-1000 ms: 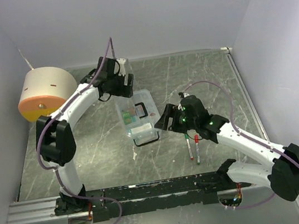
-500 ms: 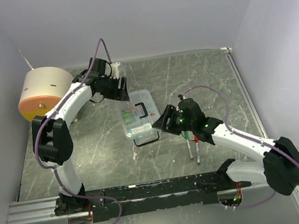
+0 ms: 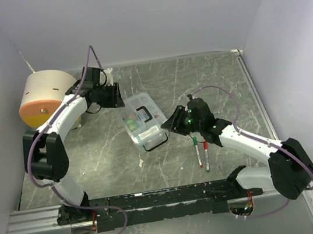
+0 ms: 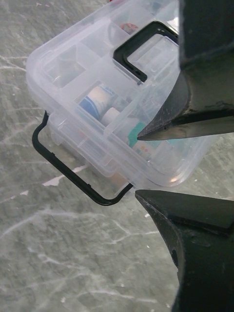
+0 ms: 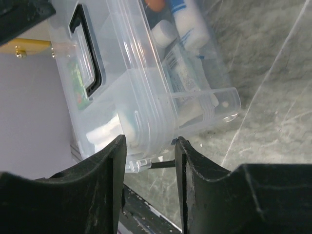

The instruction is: Organize the medicine kit

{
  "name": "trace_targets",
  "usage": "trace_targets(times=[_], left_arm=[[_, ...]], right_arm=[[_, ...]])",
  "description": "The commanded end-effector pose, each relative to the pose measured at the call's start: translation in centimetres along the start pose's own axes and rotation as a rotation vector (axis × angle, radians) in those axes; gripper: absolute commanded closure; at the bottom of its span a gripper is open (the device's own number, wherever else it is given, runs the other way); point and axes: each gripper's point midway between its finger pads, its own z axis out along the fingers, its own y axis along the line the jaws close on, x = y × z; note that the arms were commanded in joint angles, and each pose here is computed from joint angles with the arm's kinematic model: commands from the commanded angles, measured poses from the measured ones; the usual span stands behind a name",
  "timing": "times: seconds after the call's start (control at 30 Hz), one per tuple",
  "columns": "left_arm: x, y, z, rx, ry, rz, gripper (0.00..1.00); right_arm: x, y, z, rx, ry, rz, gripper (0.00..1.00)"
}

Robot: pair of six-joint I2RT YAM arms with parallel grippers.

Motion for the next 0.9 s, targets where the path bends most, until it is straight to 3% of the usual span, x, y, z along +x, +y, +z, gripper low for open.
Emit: trace_targets(times=[0.0, 0.13, 0.63, 0.87], left_arm=[[7.4, -0.6, -0.7, -0.019, 0.199, -0.118, 0.56], [9.8, 0.0, -1.5, -0.070, 0.213, -0.175, 0.61], [15.7, -0.9, -5.5, -0.112, 0.135, -0.397, 0.60], [16.4, -0.5, -6.4, -0.149, 0.110, -0.417, 0.55]], right_arm=[[-1.6, -2.1, 1.1, 0.057, -0.005, -0.143, 0.75], [-2.6, -1.7, 1.8, 0.027, 0.019, -0.210, 0.77], [-7.7, -0.3, 6.3, 0.036, 0.001, -0.303, 0.76], [-9.0, 0.7, 6.2, 0.003, -0.017, -0.272, 0.67]])
